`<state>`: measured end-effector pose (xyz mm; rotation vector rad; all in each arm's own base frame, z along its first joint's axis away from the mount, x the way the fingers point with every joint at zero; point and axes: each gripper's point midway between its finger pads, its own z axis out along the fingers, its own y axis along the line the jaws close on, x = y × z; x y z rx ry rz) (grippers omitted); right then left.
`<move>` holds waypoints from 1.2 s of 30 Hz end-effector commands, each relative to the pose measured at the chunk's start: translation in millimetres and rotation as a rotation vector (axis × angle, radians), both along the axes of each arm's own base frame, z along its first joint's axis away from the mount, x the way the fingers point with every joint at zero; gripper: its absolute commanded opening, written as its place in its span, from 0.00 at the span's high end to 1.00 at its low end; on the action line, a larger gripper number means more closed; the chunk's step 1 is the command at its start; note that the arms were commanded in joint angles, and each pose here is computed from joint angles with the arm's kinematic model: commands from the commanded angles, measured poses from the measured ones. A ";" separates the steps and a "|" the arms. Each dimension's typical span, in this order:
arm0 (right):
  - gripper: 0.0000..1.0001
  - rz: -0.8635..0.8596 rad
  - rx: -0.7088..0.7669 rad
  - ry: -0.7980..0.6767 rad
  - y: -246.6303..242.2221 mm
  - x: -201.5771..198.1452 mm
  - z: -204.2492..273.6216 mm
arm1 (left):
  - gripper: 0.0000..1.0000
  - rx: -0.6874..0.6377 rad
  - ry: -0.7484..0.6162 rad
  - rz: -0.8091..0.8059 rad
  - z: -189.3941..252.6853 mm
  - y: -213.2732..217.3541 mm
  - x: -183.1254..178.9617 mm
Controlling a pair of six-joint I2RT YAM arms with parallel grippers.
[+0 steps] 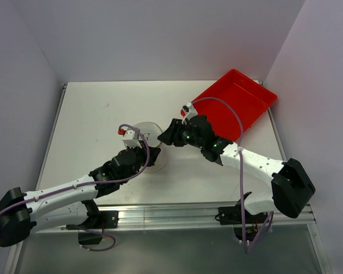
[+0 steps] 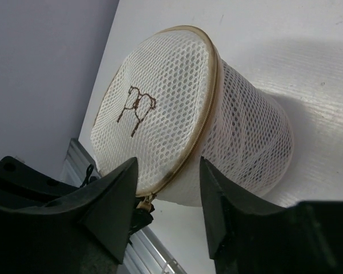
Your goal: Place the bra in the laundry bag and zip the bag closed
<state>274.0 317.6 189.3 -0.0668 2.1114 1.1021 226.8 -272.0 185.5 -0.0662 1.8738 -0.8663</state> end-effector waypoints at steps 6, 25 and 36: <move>0.63 0.000 0.049 -0.034 18.8 15.8 17.8 | 1.00 -0.067 -0.052 -0.034 30.5 -10.1 -0.3; 1.00 -0.064 -0.034 -0.075 9.6 64.3 24.0 | 1.00 0.056 -0.006 0.063 2.0 40.7 -11.9; 1.00 -0.040 -0.056 -0.041 24.2 89.1 3.6 | 1.00 0.137 0.034 0.215 -14.9 92.9 -17.6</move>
